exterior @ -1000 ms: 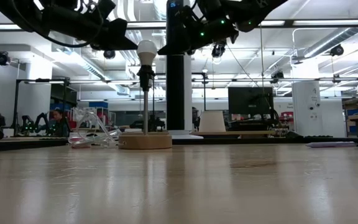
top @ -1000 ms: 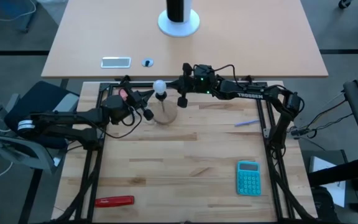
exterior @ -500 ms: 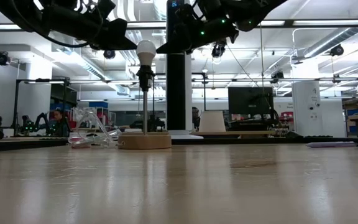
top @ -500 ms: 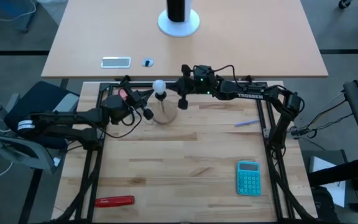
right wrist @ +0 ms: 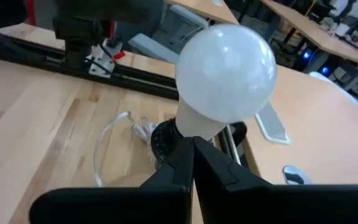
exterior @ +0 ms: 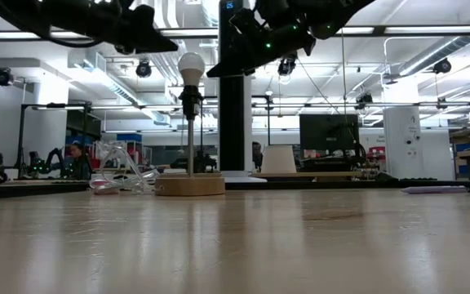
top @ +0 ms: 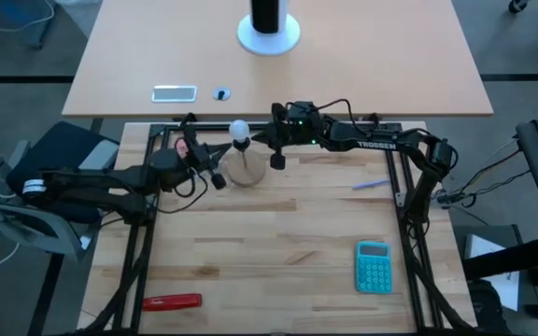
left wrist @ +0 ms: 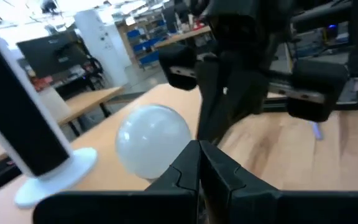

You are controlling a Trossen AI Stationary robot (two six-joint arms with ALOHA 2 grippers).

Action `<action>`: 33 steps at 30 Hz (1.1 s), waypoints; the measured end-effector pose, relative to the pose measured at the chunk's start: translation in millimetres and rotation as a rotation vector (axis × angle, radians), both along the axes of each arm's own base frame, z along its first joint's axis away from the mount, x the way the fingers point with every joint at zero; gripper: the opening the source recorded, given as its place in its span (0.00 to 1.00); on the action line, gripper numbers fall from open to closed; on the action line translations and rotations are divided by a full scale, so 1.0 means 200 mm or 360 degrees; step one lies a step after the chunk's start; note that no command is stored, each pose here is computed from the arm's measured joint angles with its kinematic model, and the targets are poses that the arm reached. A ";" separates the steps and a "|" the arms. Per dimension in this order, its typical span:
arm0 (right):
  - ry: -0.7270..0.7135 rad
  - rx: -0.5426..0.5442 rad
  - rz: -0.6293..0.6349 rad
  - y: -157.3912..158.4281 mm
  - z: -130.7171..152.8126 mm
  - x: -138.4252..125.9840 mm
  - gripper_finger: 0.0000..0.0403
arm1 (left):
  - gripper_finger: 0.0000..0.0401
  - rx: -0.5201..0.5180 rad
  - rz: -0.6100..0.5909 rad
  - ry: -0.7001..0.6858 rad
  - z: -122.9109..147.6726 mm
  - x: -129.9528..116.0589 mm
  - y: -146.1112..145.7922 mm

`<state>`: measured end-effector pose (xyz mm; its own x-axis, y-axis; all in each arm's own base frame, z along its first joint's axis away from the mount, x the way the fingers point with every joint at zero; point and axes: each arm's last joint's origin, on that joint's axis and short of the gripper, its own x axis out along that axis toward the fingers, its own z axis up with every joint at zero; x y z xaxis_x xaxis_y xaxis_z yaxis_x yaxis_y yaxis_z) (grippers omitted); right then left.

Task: Screw lightbulb
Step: Remove the lightbulb from the wooden table lamp

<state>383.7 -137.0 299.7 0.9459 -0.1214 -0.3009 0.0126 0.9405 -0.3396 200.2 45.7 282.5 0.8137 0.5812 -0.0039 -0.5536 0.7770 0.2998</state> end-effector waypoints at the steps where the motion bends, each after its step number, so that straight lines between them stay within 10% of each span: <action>1: -0.0004 -0.0009 0.0016 0.00 0.00 0.00 0.01 | 0.00 0.0019 0.0022 -0.0008 0.01 -0.01 0.00; 8: -0.0146 -0.0042 0.0070 0.04 0.05 0.02 0.01 | 0.00 0.0199 0.0549 0.0062 0.03 -0.04 0.11; 33: -0.0147 -0.0048 -0.0043 0.03 0.04 0.03 0.01 | 0.00 0.0118 0.0224 0.0053 -0.06 0.06 0.20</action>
<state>390.0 -131.5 307.2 0.9657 -0.1552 -0.2083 0.0707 0.9286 -0.3642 212.1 85.5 271.4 0.7242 0.6894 0.0178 -0.6444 0.6674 0.3732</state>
